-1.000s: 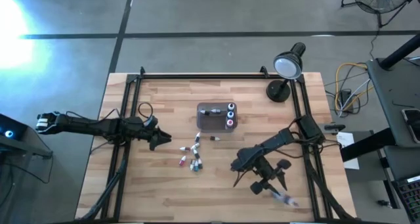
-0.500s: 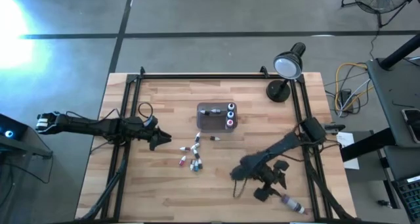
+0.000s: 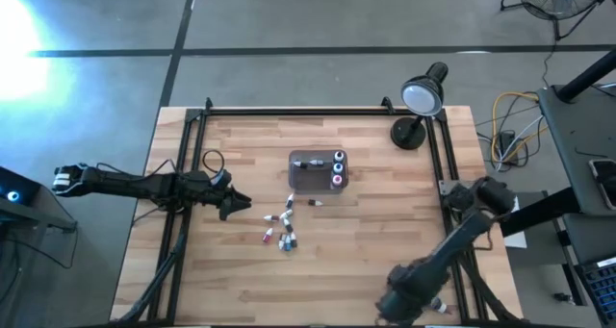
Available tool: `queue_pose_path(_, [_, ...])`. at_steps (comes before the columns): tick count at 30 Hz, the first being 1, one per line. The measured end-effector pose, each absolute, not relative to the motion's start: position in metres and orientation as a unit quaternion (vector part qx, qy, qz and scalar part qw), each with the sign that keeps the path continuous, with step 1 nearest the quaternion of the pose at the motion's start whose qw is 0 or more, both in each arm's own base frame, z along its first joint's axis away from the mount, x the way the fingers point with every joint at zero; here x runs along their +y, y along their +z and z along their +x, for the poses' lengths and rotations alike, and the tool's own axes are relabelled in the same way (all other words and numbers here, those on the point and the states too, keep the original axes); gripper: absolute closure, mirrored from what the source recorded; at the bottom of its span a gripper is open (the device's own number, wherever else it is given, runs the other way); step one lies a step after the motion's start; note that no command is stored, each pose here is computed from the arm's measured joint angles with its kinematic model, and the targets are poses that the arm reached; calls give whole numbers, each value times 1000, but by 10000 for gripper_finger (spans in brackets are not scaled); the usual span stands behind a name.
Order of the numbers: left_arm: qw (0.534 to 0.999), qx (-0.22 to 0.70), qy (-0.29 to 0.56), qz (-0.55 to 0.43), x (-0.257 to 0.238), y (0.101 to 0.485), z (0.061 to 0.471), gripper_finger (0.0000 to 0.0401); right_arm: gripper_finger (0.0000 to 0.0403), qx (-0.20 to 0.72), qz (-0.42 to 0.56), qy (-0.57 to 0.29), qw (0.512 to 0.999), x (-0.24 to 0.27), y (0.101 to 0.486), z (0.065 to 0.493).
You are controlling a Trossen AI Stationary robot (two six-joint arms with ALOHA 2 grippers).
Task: Pick & Place food coloring
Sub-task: Put the large violet food coloring bottle into the bin
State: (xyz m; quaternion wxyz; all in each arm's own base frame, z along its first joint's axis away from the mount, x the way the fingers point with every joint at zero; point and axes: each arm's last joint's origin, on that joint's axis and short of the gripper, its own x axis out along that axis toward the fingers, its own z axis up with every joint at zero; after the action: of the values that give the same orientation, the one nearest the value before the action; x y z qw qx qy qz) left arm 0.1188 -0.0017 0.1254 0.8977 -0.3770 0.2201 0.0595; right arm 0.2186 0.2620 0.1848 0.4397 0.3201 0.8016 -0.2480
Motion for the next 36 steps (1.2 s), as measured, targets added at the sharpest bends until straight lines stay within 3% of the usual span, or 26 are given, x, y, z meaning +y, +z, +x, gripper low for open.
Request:
queue_pose_path(5, [897, 219, 60, -380, -2, 126, 119, 270, 188, 720, 377, -328, 482, 279, 214, 184])
queue_pose_path(11, [888, 217, 64, -400, -2, 126, 119, 270, 164, 773, 359, -301, 427, 299, 213, 158])
queue_pose_path(20, [880, 216, 68, -417, -2, 126, 119, 270, 149, 790, 309, -291, 442, 292, 179, 161])
queue_pose_path(30, [867, 220, 55, -444, -3, 126, 119, 270, 154, 790, 319, -287, 437, 273, 132, 157])
queue_pose_path(36, [865, 222, 50, -448, -3, 126, 119, 270, 177, 803, 337, -238, 429, 254, 118, 174])
